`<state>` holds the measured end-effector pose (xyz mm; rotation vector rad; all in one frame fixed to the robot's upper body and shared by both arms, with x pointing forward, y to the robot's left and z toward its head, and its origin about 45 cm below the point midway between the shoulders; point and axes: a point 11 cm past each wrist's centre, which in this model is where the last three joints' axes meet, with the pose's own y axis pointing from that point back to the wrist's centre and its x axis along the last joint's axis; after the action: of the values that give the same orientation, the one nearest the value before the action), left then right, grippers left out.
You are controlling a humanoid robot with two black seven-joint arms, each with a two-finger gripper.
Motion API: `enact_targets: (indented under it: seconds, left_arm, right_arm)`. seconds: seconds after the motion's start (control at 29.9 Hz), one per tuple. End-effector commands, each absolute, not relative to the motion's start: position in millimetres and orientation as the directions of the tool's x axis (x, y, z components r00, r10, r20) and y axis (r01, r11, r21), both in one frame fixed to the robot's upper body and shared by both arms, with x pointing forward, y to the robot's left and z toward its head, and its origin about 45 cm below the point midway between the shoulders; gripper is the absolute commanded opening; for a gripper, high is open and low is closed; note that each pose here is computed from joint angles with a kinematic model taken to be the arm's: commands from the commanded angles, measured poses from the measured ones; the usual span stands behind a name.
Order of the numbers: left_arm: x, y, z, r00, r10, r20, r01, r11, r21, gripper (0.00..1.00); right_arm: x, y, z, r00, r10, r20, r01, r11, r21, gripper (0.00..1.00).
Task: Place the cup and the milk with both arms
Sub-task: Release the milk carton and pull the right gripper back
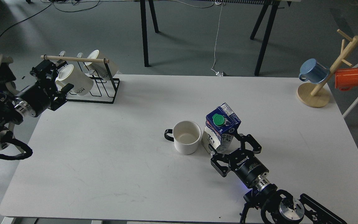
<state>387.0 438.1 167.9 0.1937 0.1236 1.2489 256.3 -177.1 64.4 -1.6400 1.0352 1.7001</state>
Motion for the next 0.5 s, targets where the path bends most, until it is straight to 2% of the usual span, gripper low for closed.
enact_targets:
  seconds: [0.0,0.27,0.37,0.47]
  left_arm:
    - [387.5,438.7,169.1,0.312,0.95,0.014,-0.93,0.302,0.211,0.99]
    - [387.9,439.0,169.8,0.309,0.951,0.012,-0.931,0.3,0.207,0.99]
    - [388.6,439.0,170.8,0.308,0.951,0.011,-0.932,0.299,0.204,0.99]
    - [388.1,438.4,169.7,0.309,0.951,0.011,-0.931,0.301,0.206,0.99]
  right_arm:
    - [241.8,-187.9,71.1,-0.095,-0.115,-0.989,-0.821,-0.553,0.143,0.96]
    - [206.2,-273.4,86.1,-0.112,-0.255,-0.96,-0.832,-0.504,0.231,0.96]
    - [207.4,-334.1,104.5,-0.113,-0.343,-0.932,-0.877,-0.406,0.256,0.96]
    - [226.6,-388.6,135.3,-0.084,-0.391,-0.917,-0.936,-0.284,0.207,0.96]
